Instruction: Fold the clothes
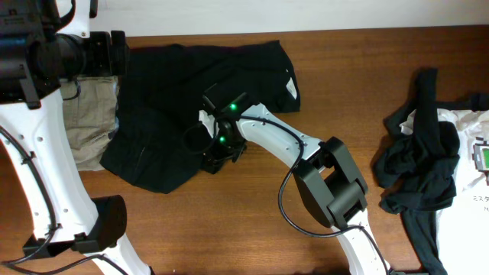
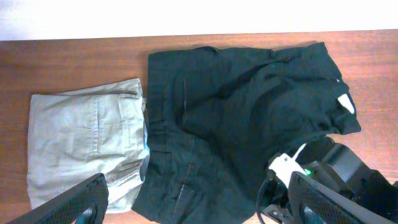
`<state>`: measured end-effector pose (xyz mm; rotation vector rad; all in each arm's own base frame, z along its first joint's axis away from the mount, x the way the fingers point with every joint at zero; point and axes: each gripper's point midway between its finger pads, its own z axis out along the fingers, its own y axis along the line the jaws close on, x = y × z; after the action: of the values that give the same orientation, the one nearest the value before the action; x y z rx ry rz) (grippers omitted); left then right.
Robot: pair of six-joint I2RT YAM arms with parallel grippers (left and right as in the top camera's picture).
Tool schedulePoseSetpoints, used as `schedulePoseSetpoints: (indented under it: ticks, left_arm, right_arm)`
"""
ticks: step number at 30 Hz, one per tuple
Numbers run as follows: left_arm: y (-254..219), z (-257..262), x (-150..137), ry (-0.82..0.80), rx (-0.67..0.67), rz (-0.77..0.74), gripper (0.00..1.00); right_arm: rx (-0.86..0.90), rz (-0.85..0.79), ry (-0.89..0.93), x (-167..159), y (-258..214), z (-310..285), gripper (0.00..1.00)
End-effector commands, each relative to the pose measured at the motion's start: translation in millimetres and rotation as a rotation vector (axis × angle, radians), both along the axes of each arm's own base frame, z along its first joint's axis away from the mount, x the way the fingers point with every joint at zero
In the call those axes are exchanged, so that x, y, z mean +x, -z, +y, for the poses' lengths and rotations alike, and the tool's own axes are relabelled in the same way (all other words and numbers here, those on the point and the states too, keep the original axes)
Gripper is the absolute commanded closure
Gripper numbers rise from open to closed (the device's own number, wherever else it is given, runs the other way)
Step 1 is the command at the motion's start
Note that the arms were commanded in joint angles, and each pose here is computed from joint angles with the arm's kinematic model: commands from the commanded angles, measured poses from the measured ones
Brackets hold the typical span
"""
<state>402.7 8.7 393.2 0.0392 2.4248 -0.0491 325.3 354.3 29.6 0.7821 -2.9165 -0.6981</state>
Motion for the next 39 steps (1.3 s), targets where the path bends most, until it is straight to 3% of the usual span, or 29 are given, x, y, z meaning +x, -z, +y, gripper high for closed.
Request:
schedulePoseSetpoints:
  ticks: [1,2,3,5,9,11,12,14,16,18,19,22,26,28,31,33,35,39]
  left_arm:
    - [-7.1,-2.8,-3.8,0.009,-0.014,-0.021,0.08]
    - [-7.1,-2.8,-3.8,0.009,-0.014,-0.021,0.08]
    - [-7.1,-2.7,-3.8,0.009,-0.014,-0.021,0.08]
    - [-7.1,-2.7,-3.8,0.009,-0.014,-0.021,0.08]
    - [-7.1,-2.2,-3.8,0.008,-0.013,-0.021,0.07]
    - [-7.1,-2.2,-3.8,0.008,-0.013,-0.021,0.04]
    - [-7.1,-2.1,-3.8,0.008,-0.013,-0.021,0.04]
    - [-7.1,-2.2,-3.8,0.008,-0.013,-0.021,0.03]
    - [-7.1,-2.2,-3.8,0.008,-0.013,-0.021,0.03]
    - [-7.1,-2.1,-3.8,0.008,-0.012,-0.021,0.03]
    - [-7.1,-2.1,-3.8,0.008,-0.013,-0.021,0.03]
    - [-6.8,-2.2,-3.7,0.008,-0.013,-0.020,0.03]
    - [-3.0,-5.3,-6.9,0.022,-0.023,-0.001,0.01]
    - [-7.2,-2.8,-29.1,0.042,0.021,0.008,0.01]
    - [11.7,2.3,-81.5,0.014,0.038,0.107,0.01]
    - [44.1,-1.0,-90.4,0.024,0.017,0.203,0.01]
    - [92.5,-13.8,-85.8,0.066,-0.058,0.324,0.01]
    - [225.1,-34.6,-93.8,0.077,-0.214,0.608,0.01]
  right_arm:
    - [-0.030,0.013,-0.007,-11.8,19.6,-0.3,0.61]
    - [-0.029,0.011,-0.012,-14.0,22.3,1.1,0.66]
    - [-0.016,-0.004,-0.015,-11.6,22.0,5.0,0.81]
    - [-0.010,-0.013,-0.008,-7.7,17.7,3.3,0.96]
    - [-0.068,-0.079,0.063,10.7,-34.6,-42.8,0.96]
    - [-0.254,-0.156,0.166,21.5,-73.8,-116.3,0.96]
    - [-0.398,-0.178,0.216,17.2,-95.5,-168.0,0.96]
    - [-0.667,-0.117,0.289,-23.3,-144.8,-273.6,0.96]
    - [-0.678,-0.064,0.348,-43.4,-165.0,-307.2,0.96]
    - [-0.628,-0.046,0.423,-44.6,-170.8,-319.2,0.51]
    - [-0.627,-0.035,0.450,-44.6,-171.2,-326.4,0.43]
    - [-0.614,-0.015,0.511,-42.7,-170.7,-339.0,0.34]
    - [-0.434,-0.046,0.525,-19.0,-163.8,-319.3,0.31]
    - [-0.405,-0.033,0.552,-13.1,-149.3,-313.8,0.34]
    - [-0.436,0.099,0.640,-32.7,-103.9,-325.1,0.31]
    - [-0.389,0.197,0.714,-47.0,-69.4,-334.4,0.32]
    - [-0.278,0.282,0.822,-56.2,-42.9,-345.2,0.39]
    - [-0.178,0.318,0.873,-69.0,-12.4,-354.6,0.46]
